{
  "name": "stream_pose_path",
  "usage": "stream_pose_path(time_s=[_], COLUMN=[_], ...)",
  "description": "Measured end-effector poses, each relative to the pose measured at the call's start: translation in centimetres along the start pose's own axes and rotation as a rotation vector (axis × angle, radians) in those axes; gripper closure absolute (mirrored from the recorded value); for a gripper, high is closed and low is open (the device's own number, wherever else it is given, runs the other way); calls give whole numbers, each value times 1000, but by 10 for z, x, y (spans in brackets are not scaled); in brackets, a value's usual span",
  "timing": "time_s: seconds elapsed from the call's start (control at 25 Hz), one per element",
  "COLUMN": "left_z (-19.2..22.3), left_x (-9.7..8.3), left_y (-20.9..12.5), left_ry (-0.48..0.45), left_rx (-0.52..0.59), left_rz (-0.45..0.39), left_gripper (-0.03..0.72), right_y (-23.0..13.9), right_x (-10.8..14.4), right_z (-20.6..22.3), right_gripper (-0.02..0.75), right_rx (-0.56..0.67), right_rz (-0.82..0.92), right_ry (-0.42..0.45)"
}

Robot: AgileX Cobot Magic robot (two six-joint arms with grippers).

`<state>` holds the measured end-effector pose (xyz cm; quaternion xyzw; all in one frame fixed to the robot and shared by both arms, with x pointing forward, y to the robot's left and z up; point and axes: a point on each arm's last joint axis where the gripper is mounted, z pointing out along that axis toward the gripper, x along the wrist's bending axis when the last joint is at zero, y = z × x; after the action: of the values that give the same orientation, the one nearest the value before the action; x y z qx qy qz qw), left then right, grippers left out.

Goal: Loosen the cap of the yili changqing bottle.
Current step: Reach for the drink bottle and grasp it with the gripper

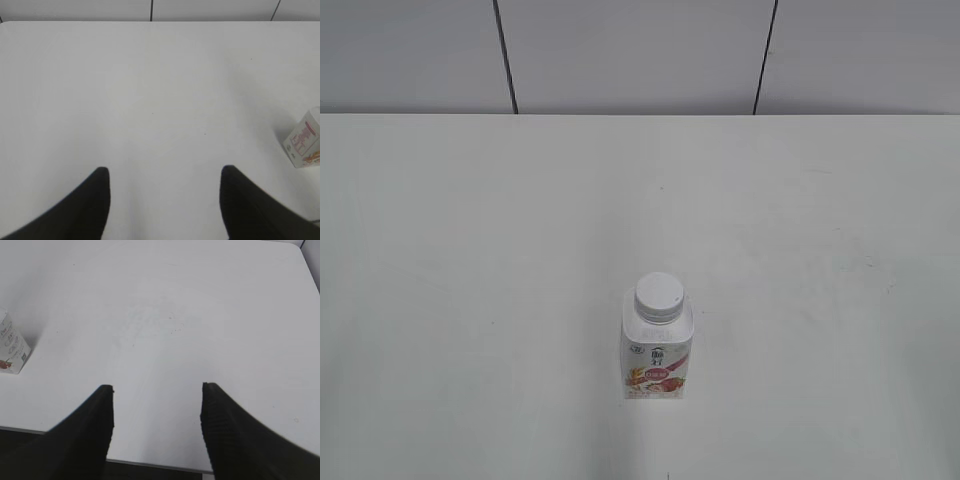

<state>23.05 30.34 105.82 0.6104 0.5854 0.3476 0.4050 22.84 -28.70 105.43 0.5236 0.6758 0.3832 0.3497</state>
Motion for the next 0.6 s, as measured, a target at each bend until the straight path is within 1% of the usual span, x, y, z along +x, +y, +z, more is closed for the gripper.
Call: stream_pose_path(time_s=[0.44, 0.6], left_z=[0, 0], left_x=[0, -1], left_y=[0, 17], left_ry=[-3, -5], left_rx=[-4, -52], left_rz=[-1, -1], left_gripper=[255, 255], right_y=[0, 0], right_x=[0, 0], right_z=[0, 0], right_gripper=[290, 290], right_rx=[0, 0], right_rz=[0, 0], right_ry=[0, 0])
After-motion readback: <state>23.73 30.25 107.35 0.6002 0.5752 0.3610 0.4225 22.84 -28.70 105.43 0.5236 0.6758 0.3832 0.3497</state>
